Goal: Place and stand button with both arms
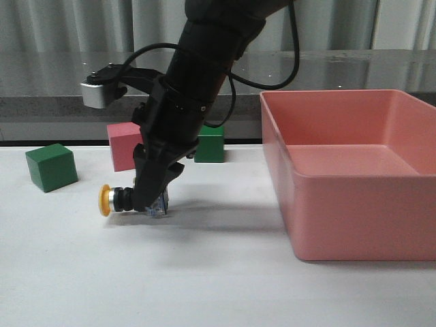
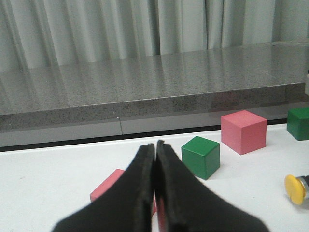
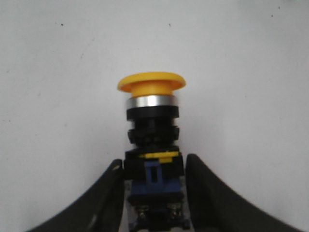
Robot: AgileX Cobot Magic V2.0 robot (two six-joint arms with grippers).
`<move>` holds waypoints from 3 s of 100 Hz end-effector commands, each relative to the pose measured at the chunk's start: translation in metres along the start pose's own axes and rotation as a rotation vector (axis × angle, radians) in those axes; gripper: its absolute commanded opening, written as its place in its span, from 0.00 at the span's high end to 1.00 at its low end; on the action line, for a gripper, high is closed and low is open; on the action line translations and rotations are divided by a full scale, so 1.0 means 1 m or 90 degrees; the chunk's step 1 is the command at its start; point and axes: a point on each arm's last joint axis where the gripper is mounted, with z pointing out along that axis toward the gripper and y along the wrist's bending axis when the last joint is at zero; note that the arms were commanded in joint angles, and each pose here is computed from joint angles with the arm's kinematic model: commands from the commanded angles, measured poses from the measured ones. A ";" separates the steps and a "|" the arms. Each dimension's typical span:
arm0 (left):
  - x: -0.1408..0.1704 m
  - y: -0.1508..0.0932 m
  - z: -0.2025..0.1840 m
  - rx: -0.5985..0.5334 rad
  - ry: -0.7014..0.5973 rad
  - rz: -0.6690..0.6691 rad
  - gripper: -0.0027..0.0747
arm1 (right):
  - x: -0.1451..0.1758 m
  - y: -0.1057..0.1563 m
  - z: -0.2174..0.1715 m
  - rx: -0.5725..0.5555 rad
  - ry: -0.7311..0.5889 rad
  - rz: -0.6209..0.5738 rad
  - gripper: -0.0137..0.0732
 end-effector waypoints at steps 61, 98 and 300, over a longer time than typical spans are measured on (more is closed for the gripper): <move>0.007 -0.001 -0.001 -0.007 -0.039 -0.008 0.99 | -0.028 0.000 -0.185 0.148 -0.166 0.092 0.61; 0.007 -0.001 -0.001 -0.007 -0.039 -0.008 0.99 | 0.047 0.000 -0.314 0.249 -0.185 0.279 0.91; -0.136 -0.020 0.142 0.361 0.277 0.141 0.99 | 0.205 0.239 -0.302 0.682 -0.419 0.467 0.91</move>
